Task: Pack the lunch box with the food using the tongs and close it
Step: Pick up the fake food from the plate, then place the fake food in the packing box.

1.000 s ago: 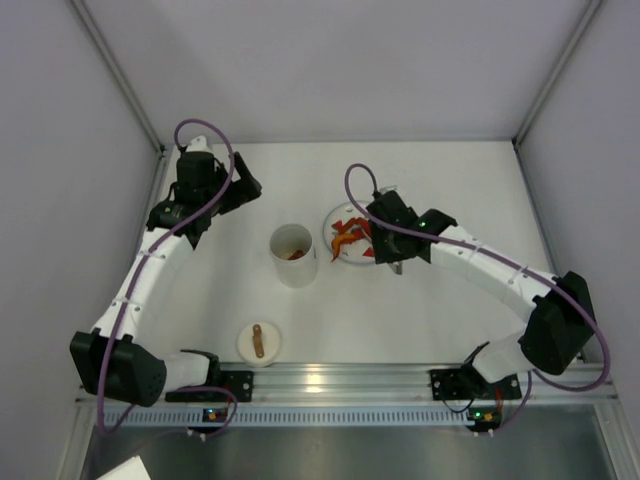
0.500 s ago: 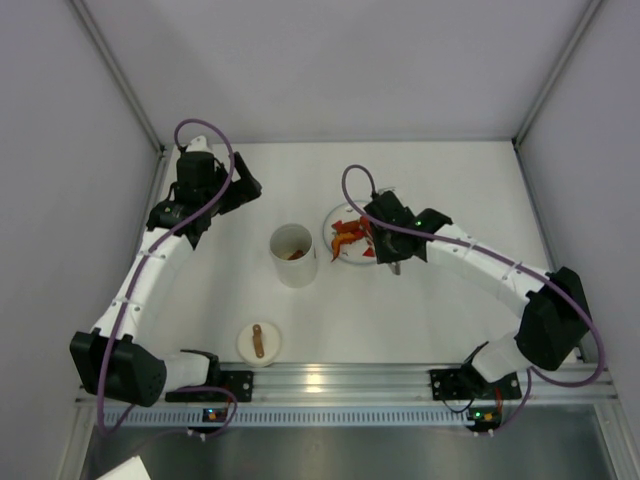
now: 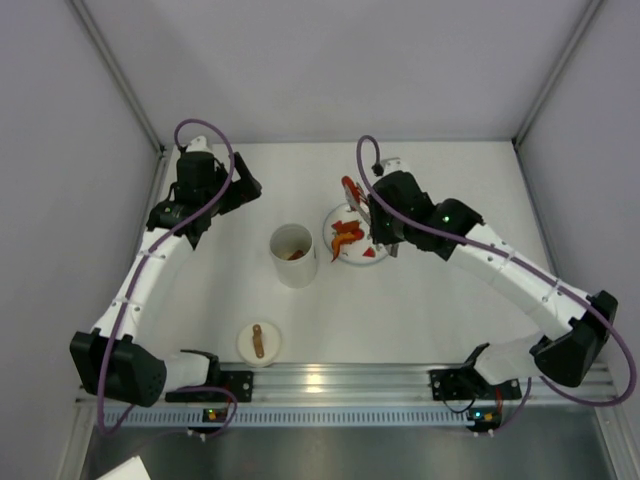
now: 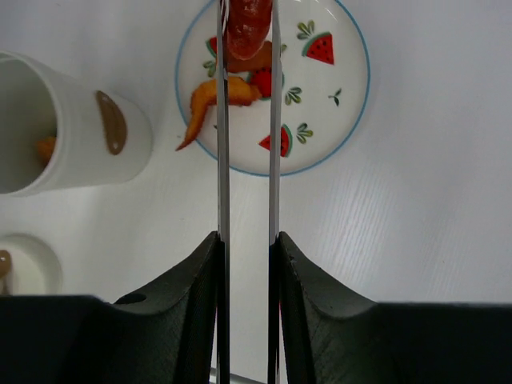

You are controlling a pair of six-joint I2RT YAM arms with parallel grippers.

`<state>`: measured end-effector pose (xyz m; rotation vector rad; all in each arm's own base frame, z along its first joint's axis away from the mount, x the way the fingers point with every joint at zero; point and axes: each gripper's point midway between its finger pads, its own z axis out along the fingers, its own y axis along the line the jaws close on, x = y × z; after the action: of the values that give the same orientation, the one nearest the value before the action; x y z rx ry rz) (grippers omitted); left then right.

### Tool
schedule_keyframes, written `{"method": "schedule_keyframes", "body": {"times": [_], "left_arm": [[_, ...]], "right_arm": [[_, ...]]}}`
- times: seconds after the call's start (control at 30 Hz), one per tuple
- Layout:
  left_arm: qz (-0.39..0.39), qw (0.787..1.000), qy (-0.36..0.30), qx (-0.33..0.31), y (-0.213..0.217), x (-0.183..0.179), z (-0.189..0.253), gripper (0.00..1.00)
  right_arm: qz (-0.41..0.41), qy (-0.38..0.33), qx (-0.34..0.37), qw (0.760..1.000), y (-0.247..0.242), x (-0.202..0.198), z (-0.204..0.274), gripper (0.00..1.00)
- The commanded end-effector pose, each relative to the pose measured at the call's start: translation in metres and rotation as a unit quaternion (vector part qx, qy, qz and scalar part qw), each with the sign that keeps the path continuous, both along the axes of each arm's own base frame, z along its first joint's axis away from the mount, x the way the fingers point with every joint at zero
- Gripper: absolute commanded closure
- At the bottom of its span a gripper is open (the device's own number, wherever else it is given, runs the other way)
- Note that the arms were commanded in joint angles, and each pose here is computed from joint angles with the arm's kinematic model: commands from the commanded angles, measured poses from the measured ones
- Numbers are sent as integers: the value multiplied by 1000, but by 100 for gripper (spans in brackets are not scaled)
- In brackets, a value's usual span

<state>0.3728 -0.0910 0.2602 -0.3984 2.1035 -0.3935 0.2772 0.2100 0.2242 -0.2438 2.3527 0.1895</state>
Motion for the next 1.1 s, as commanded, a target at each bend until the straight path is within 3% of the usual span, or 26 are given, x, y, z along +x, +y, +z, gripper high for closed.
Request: {"method": "schedule_keyframes", "body": {"times": [0.0,0.27,0.7,1.07], "left_arm": [[0,1000,-8,-3,-2,2,5,1],[-1,1000,-9,-3,-2,1,6,1],[0,1000,-9,-4,-2,1,6,1],[-1,1000,-10,-5,-2,1,6,1]], "right_arm": [[49,-38,30,998,25,-17,44,92],[146,-34,78,986,81,-57,65,91],[198,-17,85,976,116,-91,60,83],[198,-22,80,977,114,-96,67,61]]}}
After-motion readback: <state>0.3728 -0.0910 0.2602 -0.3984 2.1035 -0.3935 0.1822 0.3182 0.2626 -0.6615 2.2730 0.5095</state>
